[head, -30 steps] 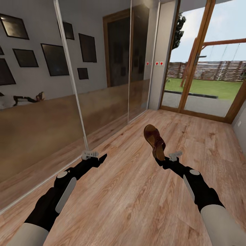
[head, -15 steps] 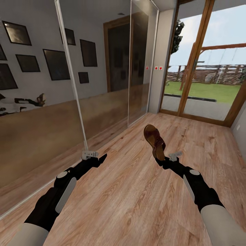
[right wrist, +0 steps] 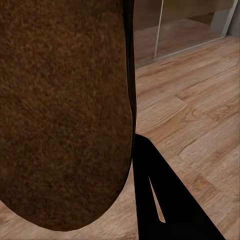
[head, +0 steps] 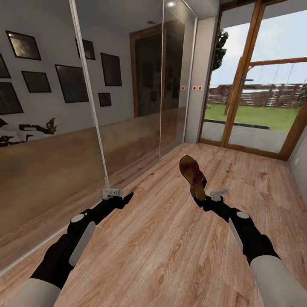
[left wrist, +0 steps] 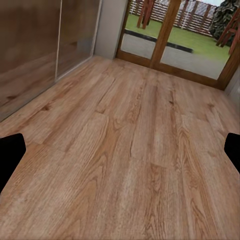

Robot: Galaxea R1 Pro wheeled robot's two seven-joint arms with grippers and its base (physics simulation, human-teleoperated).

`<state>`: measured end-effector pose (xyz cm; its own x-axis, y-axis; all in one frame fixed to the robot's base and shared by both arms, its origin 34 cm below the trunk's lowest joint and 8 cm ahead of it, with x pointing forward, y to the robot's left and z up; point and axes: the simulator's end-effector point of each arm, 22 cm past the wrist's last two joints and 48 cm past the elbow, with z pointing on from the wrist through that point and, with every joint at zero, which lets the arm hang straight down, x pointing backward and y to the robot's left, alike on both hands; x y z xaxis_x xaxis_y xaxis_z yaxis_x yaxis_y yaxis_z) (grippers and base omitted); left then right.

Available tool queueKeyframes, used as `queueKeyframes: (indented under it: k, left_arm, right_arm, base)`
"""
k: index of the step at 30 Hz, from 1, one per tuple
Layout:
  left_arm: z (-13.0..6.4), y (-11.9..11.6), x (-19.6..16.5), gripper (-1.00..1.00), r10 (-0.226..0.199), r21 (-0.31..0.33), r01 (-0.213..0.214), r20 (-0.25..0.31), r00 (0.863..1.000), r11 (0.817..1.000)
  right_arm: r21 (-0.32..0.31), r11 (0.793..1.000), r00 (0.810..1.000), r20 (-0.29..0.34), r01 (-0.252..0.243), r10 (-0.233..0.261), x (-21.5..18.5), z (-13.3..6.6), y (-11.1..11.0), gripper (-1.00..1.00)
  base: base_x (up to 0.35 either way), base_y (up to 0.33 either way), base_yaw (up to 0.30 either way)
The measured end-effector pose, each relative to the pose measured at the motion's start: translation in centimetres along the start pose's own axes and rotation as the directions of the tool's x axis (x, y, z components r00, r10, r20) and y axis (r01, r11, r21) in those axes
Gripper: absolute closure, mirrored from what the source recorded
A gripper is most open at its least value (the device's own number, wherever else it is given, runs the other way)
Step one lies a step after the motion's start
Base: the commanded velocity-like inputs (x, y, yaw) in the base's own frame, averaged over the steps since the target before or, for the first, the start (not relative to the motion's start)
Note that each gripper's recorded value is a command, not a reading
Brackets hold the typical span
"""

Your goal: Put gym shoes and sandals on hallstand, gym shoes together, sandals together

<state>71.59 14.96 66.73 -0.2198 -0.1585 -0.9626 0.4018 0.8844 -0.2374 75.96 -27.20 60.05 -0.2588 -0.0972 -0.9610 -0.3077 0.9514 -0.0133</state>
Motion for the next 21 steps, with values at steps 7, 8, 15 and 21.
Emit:
queueKeyframes:
  k: [7, 8, 15, 21]
  left_arm:
    - [-0.2, 0.2, 1.5, -1.0, 0.0, -0.001, 0.0, 0.002, 1.0, 1.0]
    - [-0.2, 0.2, 1.7, -1.0, 0.001, -0.001, -0.001, 0.003, 1.0, 1.0]
    - [-0.5, 0.2, 2.2, -1.0, 0.005, 0.001, -0.005, 0.012, 1.0, 1.0]
    - [-0.7, 0.0, 1.7, -1.0, 0.008, 0.003, -0.008, 0.021, 1.0, 1.0]
  right_arm:
    - [0.0, 1.0, 1.0, 0.0, 0.001, -0.001, 1.6, 0.0, 0.2, 1.0]
    - [0.0, 1.0, 1.0, 0.001, 0.001, -0.001, 1.7, 0.0, 0.2, 1.0]
    - [0.001, 1.0, 1.0, 0.012, 0.003, -0.003, 2.2, -0.2, 0.3, 1.0]
    - [0.002, 1.0, 1.0, 0.022, 0.006, -0.006, 1.6, -0.4, 0.3, 1.0]
  base:
    - [0.0, 0.0, 0.0]
    - [0.0, 0.0, 0.0]
    - [0.0, 0.0, 0.0]
    - [0.0, 0.0, 0.0]
